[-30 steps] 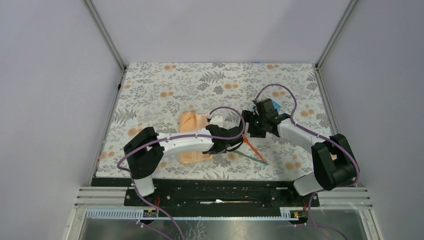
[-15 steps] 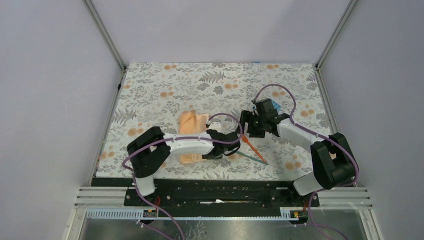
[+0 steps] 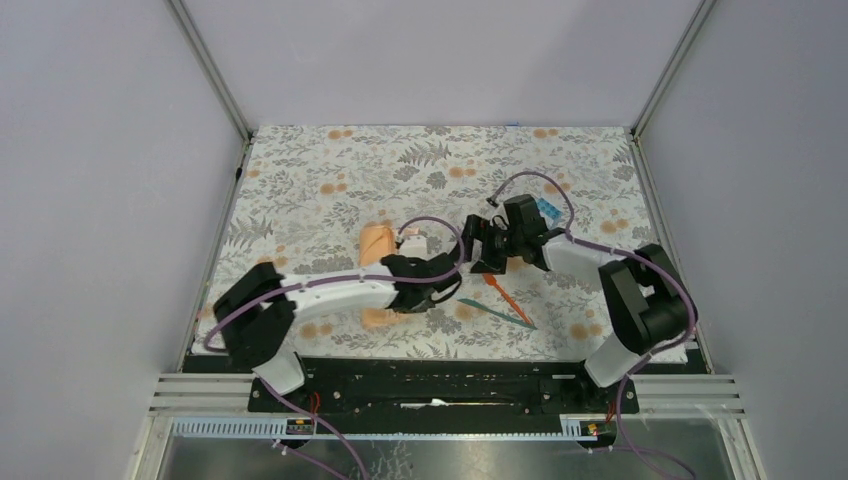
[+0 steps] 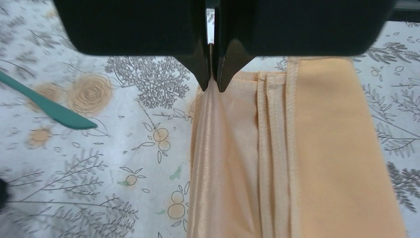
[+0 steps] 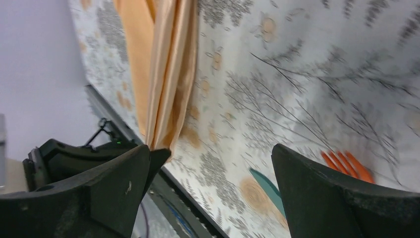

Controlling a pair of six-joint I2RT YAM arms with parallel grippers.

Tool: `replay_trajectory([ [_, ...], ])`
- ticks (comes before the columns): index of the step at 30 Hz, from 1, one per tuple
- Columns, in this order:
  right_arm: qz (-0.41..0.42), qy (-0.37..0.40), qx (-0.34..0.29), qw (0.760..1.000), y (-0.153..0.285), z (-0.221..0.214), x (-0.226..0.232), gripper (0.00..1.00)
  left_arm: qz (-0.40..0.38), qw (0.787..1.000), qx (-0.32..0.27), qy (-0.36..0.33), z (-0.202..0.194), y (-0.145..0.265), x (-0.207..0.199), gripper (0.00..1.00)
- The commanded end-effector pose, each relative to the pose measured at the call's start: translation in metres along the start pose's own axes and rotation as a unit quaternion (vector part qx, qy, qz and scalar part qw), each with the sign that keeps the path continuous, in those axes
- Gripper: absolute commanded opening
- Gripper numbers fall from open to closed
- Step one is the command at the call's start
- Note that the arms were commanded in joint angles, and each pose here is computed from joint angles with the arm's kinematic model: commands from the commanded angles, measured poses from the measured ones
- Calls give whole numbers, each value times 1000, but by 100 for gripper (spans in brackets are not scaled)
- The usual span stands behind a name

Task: Fold the napkin into a case and place the utensils inside
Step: Pick up the 2/3-rectangle-folded napkin from the center of the board.

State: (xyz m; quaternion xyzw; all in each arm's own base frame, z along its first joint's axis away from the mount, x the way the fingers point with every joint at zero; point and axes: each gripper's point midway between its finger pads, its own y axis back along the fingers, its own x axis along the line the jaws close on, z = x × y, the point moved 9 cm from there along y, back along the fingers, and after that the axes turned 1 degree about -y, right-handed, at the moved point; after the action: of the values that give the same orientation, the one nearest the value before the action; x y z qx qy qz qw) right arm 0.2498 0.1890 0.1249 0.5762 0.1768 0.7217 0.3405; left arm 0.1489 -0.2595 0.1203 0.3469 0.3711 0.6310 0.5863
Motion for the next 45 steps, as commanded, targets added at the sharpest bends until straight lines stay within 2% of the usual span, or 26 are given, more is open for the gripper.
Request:
replay_trajectory([
  [1, 119, -38, 10, 992, -20, 8, 21, 100, -67, 997, -15, 43, 13, 23, 9, 0],
  [13, 148, -107, 24, 983, -87, -6, 45, 99, -87, 995, -11, 53, 12, 28, 18, 0],
  [17, 132, -113, 9, 985, -101, -1, 41, 92, -90, 995, -11, 50, 12, 29, 19, 0],
  [24, 116, -111, -24, 987, -119, 22, 28, 73, -101, 993, -11, 52, 13, 31, 19, 0],
  [26, 122, -108, -21, 986, -122, 27, 28, 63, -104, 993, -10, 51, 13, 32, 19, 0],
  [30, 125, -107, -27, 986, -127, 31, 28, 51, -105, 993, -10, 50, 13, 32, 18, 0],
  [33, 120, -103, -36, 987, -127, 34, 24, 46, -109, 993, -10, 51, 13, 32, 18, 0],
  [37, 125, -101, -41, 986, -128, 41, 18, 32, -119, 992, -13, 50, 13, 32, 16, 0],
  [40, 131, -99, -45, 985, -128, 46, 13, 28, -121, 991, -11, 47, 14, 32, 14, 0],
  [43, 144, -98, -41, 984, -129, 51, 12, 8, -125, 991, -10, 47, 14, 32, 13, 0],
  [45, 145, -94, -45, 984, -126, 54, 12, 0, -132, 990, -11, 46, 15, 33, 11, 0],
])
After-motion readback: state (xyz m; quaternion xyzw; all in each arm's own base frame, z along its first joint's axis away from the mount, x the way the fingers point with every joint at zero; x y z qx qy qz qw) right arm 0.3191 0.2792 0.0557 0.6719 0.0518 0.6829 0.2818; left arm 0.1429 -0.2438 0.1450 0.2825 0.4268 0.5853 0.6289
